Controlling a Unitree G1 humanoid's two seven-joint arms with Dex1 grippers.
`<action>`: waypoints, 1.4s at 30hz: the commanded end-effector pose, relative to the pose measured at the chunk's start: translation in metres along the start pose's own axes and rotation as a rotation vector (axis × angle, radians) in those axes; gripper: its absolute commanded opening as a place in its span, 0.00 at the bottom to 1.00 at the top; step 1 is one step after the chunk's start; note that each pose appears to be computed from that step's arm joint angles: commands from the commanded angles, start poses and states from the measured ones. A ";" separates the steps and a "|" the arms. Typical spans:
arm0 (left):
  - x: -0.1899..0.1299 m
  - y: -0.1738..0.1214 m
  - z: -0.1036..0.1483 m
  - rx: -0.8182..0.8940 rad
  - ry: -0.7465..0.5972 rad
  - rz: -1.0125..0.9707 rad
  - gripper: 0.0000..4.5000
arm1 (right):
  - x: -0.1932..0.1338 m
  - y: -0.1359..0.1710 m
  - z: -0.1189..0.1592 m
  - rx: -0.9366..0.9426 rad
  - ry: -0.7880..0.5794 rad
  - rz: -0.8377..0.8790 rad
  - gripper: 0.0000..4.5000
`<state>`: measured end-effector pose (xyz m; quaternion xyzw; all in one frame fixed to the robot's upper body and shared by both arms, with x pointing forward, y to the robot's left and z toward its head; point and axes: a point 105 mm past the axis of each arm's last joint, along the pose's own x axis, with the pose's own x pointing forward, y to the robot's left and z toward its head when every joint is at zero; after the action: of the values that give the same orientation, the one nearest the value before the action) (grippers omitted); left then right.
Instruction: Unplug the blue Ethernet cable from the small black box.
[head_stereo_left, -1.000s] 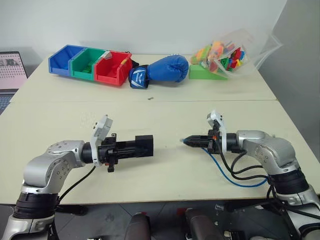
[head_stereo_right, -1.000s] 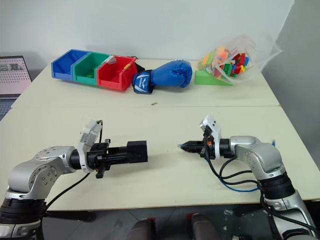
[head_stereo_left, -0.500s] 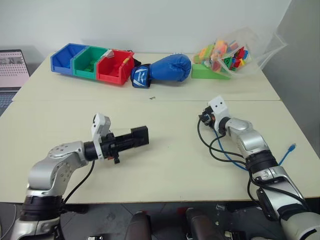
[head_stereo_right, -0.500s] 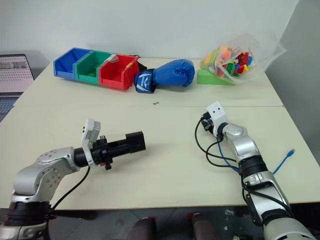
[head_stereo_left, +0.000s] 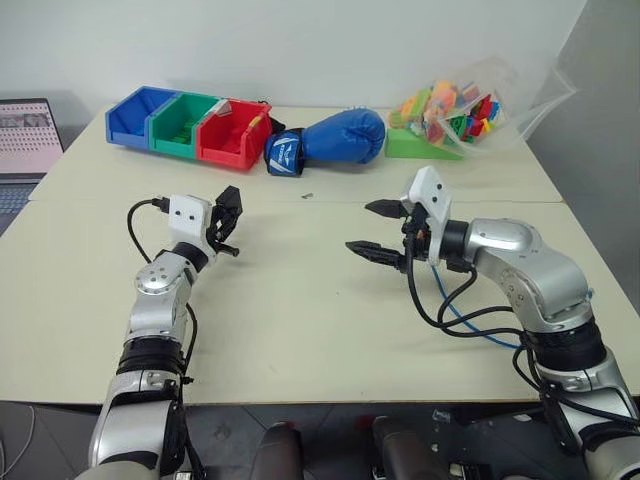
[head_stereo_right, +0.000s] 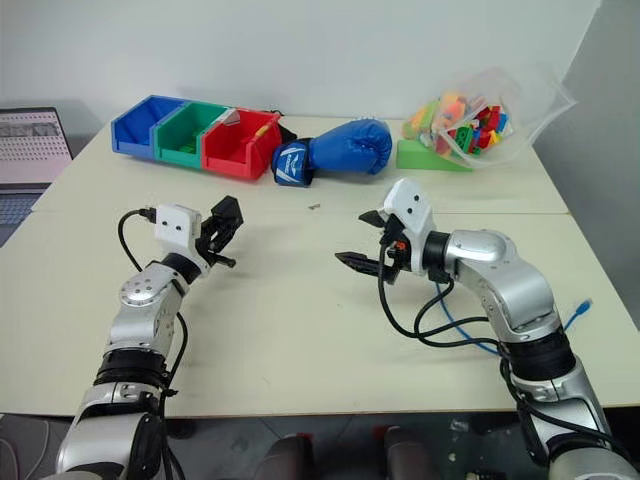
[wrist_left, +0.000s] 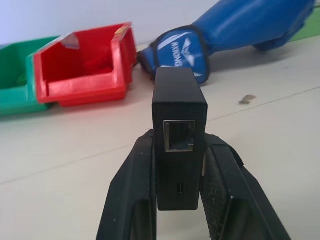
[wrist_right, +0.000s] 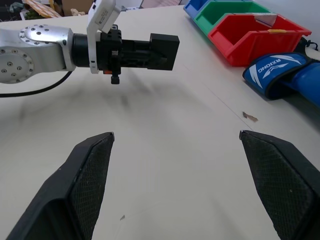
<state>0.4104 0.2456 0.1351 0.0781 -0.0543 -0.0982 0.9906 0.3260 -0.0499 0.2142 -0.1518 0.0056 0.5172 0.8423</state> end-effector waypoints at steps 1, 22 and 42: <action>0.001 0.009 -0.014 -0.087 0.013 0.077 0.18 | 0.003 0.007 0.019 -0.041 -0.024 0.016 0.95; -0.048 0.007 -0.044 -0.042 0.181 -0.011 0.74 | -0.003 0.017 0.004 0.008 0.032 -0.004 0.96; -0.110 0.049 0.068 0.228 0.236 -0.236 0.74 | -0.097 -0.040 -0.057 0.164 0.183 -0.315 0.96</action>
<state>0.3053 0.3079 0.1781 0.1887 0.0895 -0.1916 0.9590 0.3257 -0.1607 0.1751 -0.1264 0.1198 0.3663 0.9141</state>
